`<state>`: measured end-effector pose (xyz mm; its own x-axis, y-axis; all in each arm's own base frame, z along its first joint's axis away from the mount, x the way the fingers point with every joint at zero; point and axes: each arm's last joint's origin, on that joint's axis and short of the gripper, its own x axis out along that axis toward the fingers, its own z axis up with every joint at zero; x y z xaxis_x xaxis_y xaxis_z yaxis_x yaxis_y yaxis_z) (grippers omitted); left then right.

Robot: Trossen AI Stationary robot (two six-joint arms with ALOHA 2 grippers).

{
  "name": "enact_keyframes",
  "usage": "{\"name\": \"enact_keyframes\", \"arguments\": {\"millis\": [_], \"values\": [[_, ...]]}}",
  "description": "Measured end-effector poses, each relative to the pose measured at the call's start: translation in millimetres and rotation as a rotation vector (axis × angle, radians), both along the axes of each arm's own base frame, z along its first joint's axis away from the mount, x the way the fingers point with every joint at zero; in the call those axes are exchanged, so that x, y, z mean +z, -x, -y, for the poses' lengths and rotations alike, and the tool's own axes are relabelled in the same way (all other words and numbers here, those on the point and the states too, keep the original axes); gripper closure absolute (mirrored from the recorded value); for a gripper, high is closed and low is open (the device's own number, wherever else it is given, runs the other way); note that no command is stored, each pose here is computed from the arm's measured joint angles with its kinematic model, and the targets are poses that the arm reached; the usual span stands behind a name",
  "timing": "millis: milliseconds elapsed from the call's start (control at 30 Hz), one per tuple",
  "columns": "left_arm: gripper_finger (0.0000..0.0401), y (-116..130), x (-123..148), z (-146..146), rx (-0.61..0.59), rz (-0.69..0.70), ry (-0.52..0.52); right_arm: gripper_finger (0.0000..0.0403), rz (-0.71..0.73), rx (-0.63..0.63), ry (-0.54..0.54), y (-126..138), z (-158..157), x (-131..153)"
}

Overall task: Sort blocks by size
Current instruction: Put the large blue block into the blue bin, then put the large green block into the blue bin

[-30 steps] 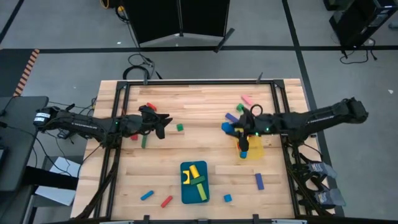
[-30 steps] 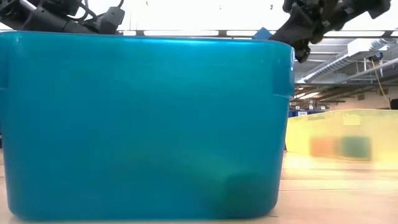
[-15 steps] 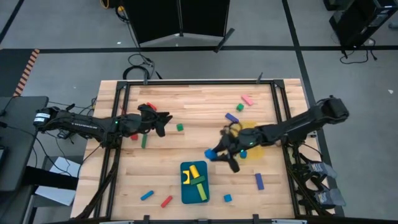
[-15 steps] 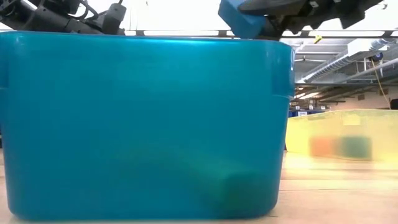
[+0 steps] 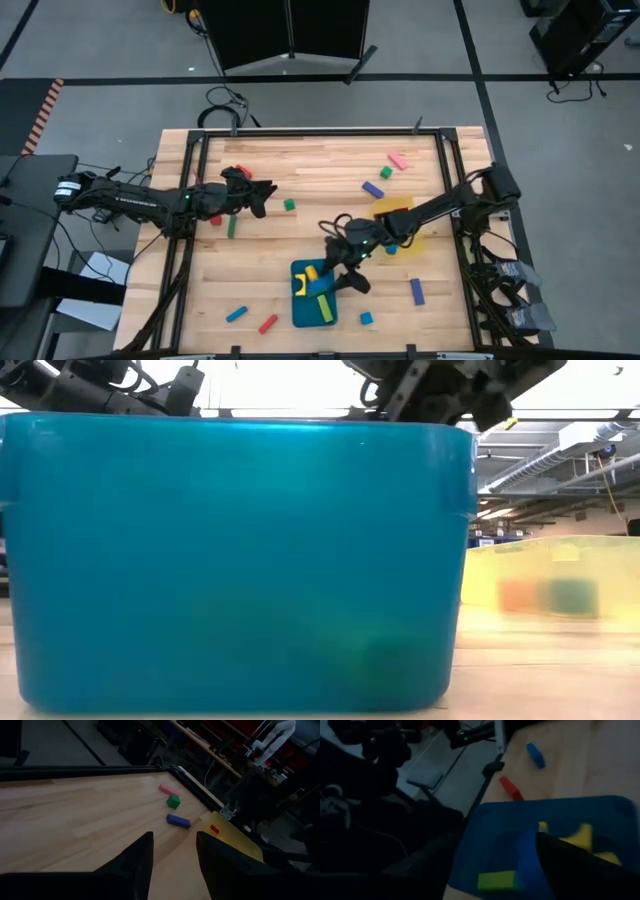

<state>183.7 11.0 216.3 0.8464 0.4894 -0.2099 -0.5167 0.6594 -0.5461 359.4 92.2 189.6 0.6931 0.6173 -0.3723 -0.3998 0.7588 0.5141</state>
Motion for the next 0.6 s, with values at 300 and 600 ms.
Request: {"name": "enact_keyframes", "arguments": {"millis": [300, 600], "values": [[0.0243, 0.3, -1.1, 0.1, -0.001, -0.009, 0.006, 0.0083, 0.178, -0.057, 0.113, 1.4, 13.0, 32.2], [0.0243, 0.5, -25.0, -0.1, 0.040, -0.165, 0.127, 0.0118, 0.324, -0.373, 0.248, 83.5, 61.9, 64.1]]}}
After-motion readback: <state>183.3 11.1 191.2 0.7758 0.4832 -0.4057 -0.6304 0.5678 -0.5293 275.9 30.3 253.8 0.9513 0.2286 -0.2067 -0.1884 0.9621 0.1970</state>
